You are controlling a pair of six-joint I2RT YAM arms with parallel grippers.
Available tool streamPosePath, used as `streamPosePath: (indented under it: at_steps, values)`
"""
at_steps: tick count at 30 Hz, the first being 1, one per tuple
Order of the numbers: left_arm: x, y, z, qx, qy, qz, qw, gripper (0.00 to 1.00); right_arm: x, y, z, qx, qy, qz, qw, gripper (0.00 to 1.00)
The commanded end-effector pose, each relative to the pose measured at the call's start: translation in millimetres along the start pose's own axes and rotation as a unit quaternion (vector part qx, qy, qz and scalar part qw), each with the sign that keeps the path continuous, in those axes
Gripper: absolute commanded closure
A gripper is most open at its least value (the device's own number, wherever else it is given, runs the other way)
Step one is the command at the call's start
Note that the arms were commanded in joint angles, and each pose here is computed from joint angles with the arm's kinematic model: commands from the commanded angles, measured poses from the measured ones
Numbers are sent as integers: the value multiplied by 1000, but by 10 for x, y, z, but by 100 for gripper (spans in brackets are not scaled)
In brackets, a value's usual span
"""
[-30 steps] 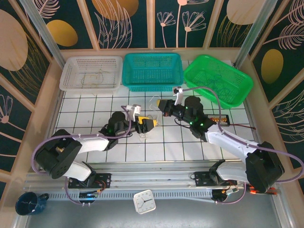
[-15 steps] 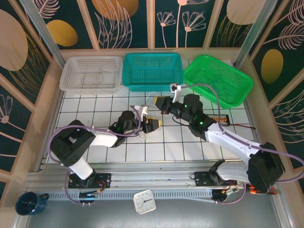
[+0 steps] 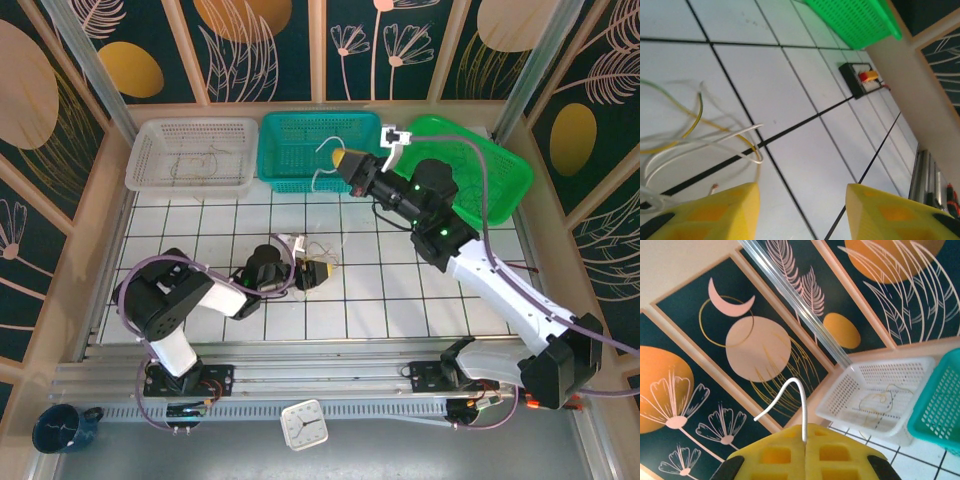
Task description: Untangle the cables
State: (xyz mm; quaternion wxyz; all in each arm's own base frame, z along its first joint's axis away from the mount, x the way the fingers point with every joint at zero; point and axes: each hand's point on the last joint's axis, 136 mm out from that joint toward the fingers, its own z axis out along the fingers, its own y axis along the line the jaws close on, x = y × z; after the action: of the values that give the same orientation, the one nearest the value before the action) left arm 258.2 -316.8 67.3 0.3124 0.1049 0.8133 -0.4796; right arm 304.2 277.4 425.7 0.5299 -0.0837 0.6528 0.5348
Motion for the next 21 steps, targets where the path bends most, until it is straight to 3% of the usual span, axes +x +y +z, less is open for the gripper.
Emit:
streamPosePath:
  at_steps: [1, 11, 21]
  values:
    - [21, -31, -4, 17, -7, -5, 1000, 48, -279, 206, -67, -25, -24, -8, 999, 100]
    - [-8, -97, -71, 25, -11, -7, 1000, 40, -539, 157, 18, -20, -49, -22, 998, 100]
    - [-348, -476, -258, 65, -58, -6, 996, 25, -796, -448, 184, 28, -82, -22, 996, 100]
